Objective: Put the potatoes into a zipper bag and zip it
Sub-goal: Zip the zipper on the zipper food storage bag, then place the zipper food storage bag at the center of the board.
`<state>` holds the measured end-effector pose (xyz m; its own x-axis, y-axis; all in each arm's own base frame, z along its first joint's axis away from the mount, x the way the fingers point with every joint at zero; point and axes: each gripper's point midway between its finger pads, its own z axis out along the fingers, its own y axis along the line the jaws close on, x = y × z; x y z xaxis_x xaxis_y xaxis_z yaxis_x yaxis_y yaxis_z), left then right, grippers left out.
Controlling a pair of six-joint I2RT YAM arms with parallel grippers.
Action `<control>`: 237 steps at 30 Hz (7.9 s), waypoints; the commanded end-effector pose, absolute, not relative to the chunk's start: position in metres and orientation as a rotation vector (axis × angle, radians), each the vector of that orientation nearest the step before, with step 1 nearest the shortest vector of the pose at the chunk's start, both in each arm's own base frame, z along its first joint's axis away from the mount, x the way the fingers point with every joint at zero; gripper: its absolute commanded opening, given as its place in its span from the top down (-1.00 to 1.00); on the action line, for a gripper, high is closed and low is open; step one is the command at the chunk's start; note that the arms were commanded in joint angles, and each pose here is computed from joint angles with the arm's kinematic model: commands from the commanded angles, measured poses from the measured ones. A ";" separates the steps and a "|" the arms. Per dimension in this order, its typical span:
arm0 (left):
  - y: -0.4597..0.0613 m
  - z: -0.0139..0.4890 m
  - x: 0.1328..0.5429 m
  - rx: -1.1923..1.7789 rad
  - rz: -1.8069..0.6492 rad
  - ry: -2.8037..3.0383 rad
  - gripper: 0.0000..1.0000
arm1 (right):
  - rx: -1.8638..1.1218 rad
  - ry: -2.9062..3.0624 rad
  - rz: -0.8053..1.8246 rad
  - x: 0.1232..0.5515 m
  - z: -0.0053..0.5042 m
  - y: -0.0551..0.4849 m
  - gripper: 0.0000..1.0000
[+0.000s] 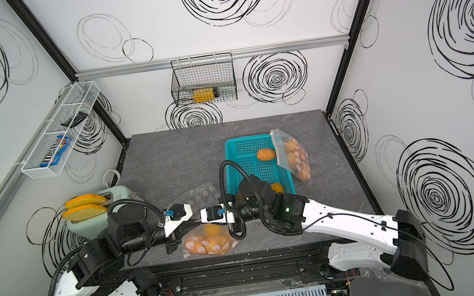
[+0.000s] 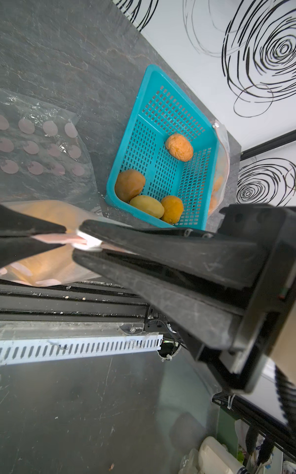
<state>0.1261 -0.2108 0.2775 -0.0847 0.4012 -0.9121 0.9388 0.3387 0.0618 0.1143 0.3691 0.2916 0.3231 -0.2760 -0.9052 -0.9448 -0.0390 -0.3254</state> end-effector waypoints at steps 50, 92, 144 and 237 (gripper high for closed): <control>-0.162 0.330 0.139 0.916 -0.536 1.618 1.00 | -1.588 1.568 0.431 0.136 0.231 0.234 1.00; -0.150 0.332 0.167 0.755 -0.441 1.695 1.00 | -1.349 1.500 0.370 0.167 0.281 0.235 -0.42; -0.238 0.267 0.170 1.012 -0.612 1.590 1.00 | 0.032 2.405 1.643 0.189 0.262 0.371 -0.07; -0.196 0.212 0.193 0.635 -0.569 1.904 -0.91 | -0.403 2.309 -0.568 0.371 0.200 0.046 1.00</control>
<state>0.1896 -0.1954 0.2019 -0.3706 0.2219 -0.9019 0.6599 0.7462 -0.0875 0.3709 0.0386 0.1863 -0.7505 -0.3917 -0.5322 -0.1303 0.8773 -0.4619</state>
